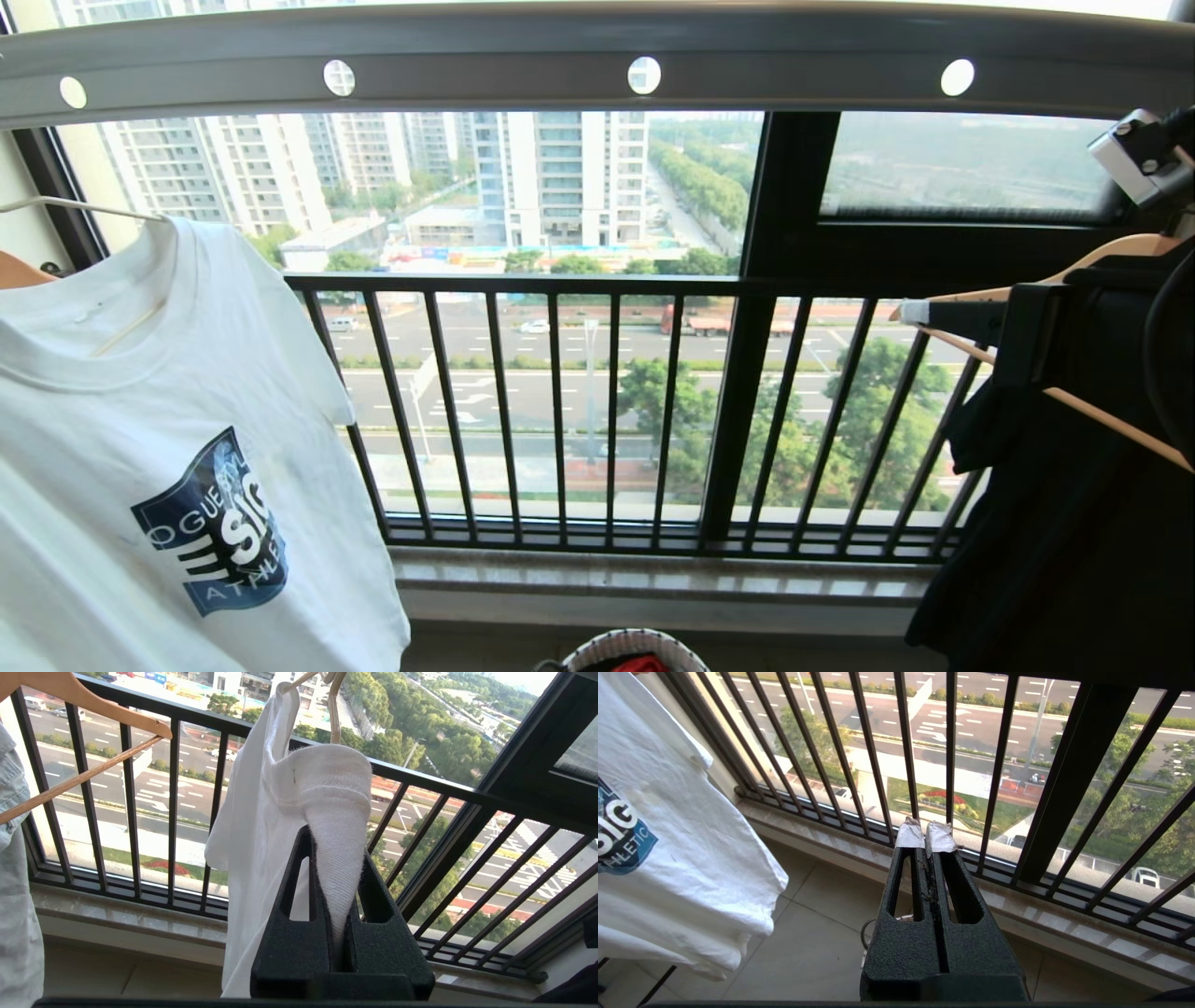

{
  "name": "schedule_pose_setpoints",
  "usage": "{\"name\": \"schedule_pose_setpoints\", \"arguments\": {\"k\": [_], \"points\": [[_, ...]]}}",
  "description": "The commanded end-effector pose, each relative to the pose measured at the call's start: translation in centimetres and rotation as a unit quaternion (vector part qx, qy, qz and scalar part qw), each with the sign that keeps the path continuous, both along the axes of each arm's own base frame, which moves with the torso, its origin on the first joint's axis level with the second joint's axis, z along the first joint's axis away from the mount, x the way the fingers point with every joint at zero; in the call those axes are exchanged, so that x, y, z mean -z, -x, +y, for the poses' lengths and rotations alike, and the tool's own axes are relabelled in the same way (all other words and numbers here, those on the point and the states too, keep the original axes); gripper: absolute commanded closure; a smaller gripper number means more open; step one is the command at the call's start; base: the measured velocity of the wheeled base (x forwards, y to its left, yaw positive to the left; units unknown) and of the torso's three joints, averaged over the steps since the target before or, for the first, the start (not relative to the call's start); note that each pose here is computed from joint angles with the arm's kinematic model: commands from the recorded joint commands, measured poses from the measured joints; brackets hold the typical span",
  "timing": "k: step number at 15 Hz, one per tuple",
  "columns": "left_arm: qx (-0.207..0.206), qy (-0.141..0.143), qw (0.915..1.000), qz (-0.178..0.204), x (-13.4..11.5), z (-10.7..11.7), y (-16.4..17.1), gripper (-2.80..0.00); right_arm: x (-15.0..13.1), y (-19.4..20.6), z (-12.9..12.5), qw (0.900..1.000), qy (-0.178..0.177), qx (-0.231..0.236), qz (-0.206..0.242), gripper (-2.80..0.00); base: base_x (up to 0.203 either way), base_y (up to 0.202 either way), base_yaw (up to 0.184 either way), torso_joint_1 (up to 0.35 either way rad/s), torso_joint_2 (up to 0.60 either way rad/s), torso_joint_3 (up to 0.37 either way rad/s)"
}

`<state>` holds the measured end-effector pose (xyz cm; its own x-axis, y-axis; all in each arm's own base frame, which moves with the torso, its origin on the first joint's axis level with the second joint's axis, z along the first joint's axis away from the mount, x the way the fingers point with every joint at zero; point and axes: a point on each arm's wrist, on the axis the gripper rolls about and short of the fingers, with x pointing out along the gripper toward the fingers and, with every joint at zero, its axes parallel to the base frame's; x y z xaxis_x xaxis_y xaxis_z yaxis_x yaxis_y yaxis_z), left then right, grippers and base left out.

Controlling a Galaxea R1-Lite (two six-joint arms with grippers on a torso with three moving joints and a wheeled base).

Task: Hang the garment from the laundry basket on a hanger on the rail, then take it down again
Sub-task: Hang the clothes rack on the clothesline

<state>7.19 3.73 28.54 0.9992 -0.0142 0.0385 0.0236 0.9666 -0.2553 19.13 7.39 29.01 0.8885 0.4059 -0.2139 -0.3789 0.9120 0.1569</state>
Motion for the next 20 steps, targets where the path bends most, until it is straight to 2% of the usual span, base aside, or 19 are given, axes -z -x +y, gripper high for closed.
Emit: {"name": "schedule_pose_setpoints", "arguments": {"k": [1,9,14,20], "points": [[-0.005,0.01,0.9998,0.015,0.4,1.5,-1.7,0.0,0.2,-0.2,0.1,1.0,0.001,0.0,0.003,0.0,0.0,0.0,0.0,0.0,0.0,0.0],[0.0,0.006,0.9999,0.011,0.6,4.4,-5.5,0.0,0.6,-1.0,-0.1,1.0,0.006,0.01,0.013,0.0,0.0,0.0,0.0,0.0,0.0,0.0],[0.027,0.004,0.9995,0.018,1.1,4.3,-6.7,0.0,0.8,-1.5,-0.3,1.0,0.003,0.016,0.004,0.0,0.0,0.0,0.0,0.0,0.0,0.0],[0.031,0.01,0.999,0.03,1.6,4.5,-7.3,0.0,0.9,-1.7,-0.4,1.0,0.006,0.019,-0.005,0.0,0.0,0.0,0.0,0.0,0.0,0.0]]}}
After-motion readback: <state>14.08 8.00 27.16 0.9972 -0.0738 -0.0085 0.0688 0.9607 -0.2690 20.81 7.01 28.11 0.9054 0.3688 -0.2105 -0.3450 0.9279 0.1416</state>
